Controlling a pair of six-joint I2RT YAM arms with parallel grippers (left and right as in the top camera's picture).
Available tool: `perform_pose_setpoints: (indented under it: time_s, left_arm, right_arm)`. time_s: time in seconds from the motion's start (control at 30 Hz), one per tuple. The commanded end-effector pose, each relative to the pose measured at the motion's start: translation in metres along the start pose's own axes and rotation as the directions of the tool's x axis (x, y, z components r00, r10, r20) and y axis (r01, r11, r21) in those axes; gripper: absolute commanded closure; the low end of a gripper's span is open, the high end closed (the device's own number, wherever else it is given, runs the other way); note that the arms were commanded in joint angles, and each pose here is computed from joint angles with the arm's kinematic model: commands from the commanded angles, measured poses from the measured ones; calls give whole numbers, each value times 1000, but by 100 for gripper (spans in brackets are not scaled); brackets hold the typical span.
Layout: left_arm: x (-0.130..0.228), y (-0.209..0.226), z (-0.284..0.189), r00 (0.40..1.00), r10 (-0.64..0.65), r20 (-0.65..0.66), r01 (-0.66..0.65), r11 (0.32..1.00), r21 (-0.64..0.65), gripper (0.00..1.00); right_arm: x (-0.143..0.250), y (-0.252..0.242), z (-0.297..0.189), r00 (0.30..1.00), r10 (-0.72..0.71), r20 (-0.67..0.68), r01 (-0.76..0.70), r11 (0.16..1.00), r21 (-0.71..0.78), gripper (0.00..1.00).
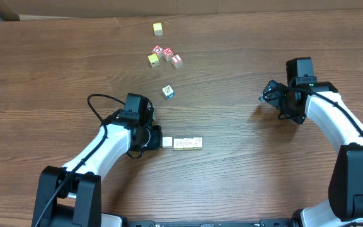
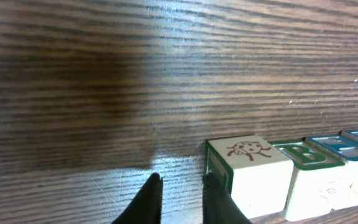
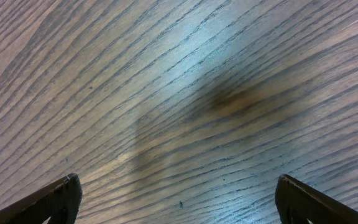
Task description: Flip 5 blocks
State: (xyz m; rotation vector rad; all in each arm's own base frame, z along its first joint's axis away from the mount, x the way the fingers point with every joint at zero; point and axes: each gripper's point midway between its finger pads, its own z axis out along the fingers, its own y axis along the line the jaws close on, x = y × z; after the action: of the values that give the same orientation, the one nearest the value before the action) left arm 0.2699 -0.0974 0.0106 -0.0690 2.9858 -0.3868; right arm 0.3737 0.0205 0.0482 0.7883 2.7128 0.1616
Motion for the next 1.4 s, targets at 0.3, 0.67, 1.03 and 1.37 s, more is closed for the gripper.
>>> perform_pose_setpoints:
  time_s: [0.3, 0.67, 1.03, 1.37]
  left_arm:
    - [-22, -14, -17, 999, 32, 24, -32, 999, 16, 85]
    - [-23, 7, -15, 999, -2, 32, 5, 995, -102, 96]
    - [-19, -8, 9, 999, 54, -2, -54, 994, -96, 96]
    - [-15, -13, 9, 998, 55, -20, -56, 996, -70, 96]
  right_arm:
    - [-10, 3, -9, 999, 2, 40, -2, 1000, -12, 0]
    - [-10, 3, -9, 999, 2, 40, -2, 1000, -12, 0]
    - [-10, 3, -9, 999, 2, 40, -2, 1000, -12, 0]
    - [-10, 3, -9, 999, 2, 40, -2, 1000, -12, 0]
